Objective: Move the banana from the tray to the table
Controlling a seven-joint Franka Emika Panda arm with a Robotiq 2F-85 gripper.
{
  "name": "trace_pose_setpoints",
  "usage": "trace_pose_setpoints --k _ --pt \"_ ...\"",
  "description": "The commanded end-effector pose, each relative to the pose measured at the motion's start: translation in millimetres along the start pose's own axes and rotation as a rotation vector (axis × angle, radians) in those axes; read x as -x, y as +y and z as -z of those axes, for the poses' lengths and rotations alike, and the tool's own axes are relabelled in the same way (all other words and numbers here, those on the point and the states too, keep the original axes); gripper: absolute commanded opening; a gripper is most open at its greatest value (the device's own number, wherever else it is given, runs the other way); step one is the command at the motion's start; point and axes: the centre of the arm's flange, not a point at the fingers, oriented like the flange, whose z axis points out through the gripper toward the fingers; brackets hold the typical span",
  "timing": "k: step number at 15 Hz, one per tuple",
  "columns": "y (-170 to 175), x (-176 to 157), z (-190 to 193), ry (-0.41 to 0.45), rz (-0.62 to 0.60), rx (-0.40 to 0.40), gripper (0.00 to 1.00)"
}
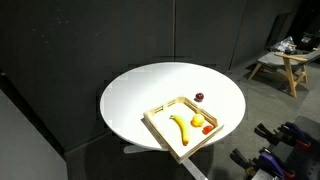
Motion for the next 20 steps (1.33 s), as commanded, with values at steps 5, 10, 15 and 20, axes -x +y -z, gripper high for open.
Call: trace_pose_setpoints --k 5,10,15,20 --pt "0.0 0.0 0.0 0.0 0.0 0.0 1.0" --pt "-10.8 -13.7 -5.2 0.0 0.001 0.034 1.0" --pt "-33.5 -40.3 -23.4 0.008 0.0 0.1 1.0" --pt "-62.4 -64.0 -49.9 -0.023 0.007 0.168 1.0"
